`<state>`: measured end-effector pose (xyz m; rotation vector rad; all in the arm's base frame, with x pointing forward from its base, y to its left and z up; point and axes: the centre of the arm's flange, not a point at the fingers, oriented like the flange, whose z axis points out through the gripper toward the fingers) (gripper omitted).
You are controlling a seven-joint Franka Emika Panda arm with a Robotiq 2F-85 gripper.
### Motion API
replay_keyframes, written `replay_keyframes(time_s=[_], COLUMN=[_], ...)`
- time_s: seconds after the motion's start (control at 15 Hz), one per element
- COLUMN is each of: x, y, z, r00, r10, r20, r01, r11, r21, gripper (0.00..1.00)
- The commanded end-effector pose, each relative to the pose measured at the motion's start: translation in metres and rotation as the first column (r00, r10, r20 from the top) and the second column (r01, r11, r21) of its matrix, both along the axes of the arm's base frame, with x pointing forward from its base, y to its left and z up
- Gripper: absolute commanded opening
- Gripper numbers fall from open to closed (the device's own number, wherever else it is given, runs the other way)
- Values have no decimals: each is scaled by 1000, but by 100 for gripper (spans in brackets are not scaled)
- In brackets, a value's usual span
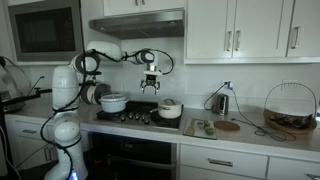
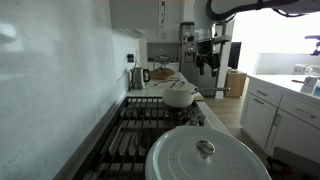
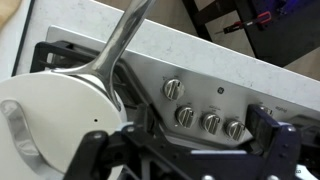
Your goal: Remove the lid from the white pot on the right side of the stove
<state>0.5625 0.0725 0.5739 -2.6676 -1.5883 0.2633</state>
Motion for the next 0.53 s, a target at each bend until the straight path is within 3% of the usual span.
replay_keyframes(time_s=[0.0,0.13,0.47], x=[0,0,40], y=[0,0,-1], z=[0,0,5], r00=[1000,1000,1000], r10=[0,0,21], r20=[0,0,-11], r01=[0,0,-21], r11=[1000,1000,1000], r21=[0,0,5], gripper=[100,100,100])
